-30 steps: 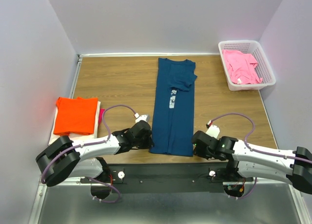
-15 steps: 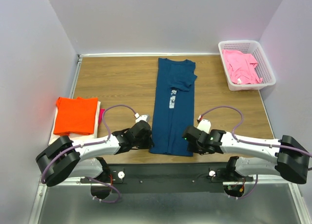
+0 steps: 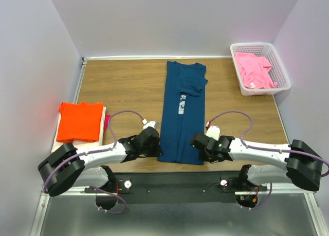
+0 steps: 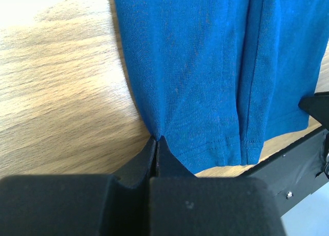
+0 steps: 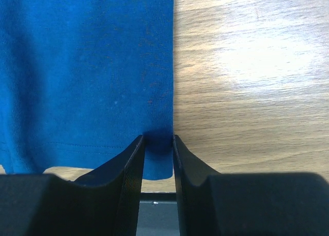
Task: Fold and stack the t-shirts
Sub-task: Fold the tshirt
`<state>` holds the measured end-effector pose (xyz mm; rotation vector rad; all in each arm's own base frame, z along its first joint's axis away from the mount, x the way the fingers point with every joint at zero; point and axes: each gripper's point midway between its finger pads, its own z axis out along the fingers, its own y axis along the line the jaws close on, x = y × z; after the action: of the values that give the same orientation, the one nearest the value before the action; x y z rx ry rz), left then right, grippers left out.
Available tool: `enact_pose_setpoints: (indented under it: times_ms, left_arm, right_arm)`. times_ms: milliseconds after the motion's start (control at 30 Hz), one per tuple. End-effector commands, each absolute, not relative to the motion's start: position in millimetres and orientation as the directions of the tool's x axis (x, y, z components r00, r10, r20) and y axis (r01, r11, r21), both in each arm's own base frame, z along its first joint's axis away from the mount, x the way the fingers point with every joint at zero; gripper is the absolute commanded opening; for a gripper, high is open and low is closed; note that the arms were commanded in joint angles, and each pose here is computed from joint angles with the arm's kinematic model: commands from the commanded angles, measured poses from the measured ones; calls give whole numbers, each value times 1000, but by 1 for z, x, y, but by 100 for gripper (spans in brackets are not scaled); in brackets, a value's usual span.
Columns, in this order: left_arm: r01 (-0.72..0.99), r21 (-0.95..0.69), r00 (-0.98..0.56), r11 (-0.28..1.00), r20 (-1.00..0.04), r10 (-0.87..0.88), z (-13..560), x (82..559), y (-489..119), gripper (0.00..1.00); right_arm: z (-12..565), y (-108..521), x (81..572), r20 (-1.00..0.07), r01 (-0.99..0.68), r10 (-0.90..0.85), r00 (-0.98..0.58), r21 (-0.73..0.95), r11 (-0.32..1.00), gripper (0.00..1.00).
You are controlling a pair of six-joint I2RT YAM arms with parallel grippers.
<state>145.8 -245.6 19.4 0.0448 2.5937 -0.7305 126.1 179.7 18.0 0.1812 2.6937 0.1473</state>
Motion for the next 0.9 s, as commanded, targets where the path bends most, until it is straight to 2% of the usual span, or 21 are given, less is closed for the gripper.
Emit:
enact_pose_setpoints:
  times_ms: [0, 200, 467, 867]
  left_arm:
    - [149, -447, -920, 882, -390, -43, 6, 136, -236, 0]
    - [151, -445, -920, 883, -390, -39, 6, 137, -236, 0]
    - [152, -440, -921, 885, -389, -35, 5, 137, -236, 0]
    - [153, -436, -924, 887, -382, -29, 1, 135, -235, 0]
  right_arm:
    - [28, 189, 131, -440, 77, 140, -887, 157, 985, 36]
    - [44, 199, 137, -458, 56, 141, -878, 194, 979, 37]
    - [36, 196, 133, -450, 47, 99, -888, 126, 991, 37]
    - [43, 172, 134, -485, 112, 133, -864, 72, 991, 37]
